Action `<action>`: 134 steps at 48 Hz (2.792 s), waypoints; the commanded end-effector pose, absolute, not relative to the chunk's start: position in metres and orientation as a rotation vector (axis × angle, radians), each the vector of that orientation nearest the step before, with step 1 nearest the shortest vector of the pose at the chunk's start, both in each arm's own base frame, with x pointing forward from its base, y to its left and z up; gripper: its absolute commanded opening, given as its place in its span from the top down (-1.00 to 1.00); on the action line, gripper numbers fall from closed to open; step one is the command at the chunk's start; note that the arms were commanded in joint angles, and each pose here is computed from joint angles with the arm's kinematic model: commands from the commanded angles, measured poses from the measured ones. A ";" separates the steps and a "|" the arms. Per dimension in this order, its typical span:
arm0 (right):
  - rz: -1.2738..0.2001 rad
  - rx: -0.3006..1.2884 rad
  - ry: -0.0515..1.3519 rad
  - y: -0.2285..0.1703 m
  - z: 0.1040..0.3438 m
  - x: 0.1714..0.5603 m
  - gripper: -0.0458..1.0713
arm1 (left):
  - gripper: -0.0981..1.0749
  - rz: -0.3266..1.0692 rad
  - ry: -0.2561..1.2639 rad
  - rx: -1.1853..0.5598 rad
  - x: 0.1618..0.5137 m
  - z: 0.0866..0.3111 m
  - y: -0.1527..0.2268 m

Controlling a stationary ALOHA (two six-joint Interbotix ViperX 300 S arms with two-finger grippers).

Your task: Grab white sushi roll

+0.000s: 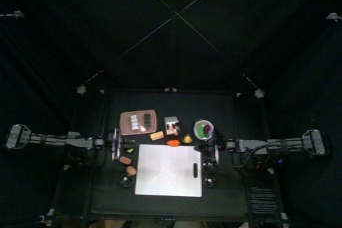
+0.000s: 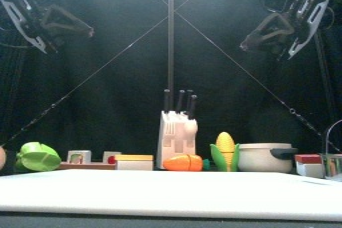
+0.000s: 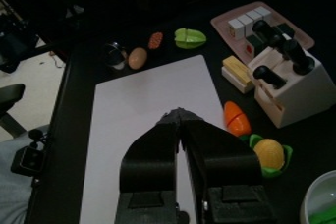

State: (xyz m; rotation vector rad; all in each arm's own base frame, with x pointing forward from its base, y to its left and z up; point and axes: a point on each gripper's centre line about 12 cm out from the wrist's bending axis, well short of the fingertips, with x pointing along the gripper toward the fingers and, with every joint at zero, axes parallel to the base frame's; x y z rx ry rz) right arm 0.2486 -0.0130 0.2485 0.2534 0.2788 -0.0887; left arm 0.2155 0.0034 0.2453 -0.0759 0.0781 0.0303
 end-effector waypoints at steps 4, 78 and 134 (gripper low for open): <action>-0.095 0.259 0.293 -0.014 0.244 0.250 0.90 | 0.08 0.092 0.068 -0.185 0.217 0.249 0.012; -0.116 0.274 0.433 -0.015 0.213 0.261 0.90 | -0.09 0.640 0.328 -0.758 0.196 0.291 0.149; -0.134 0.363 0.472 -0.011 0.209 0.273 0.90 | -0.13 1.164 0.646 -0.967 0.202 0.211 0.129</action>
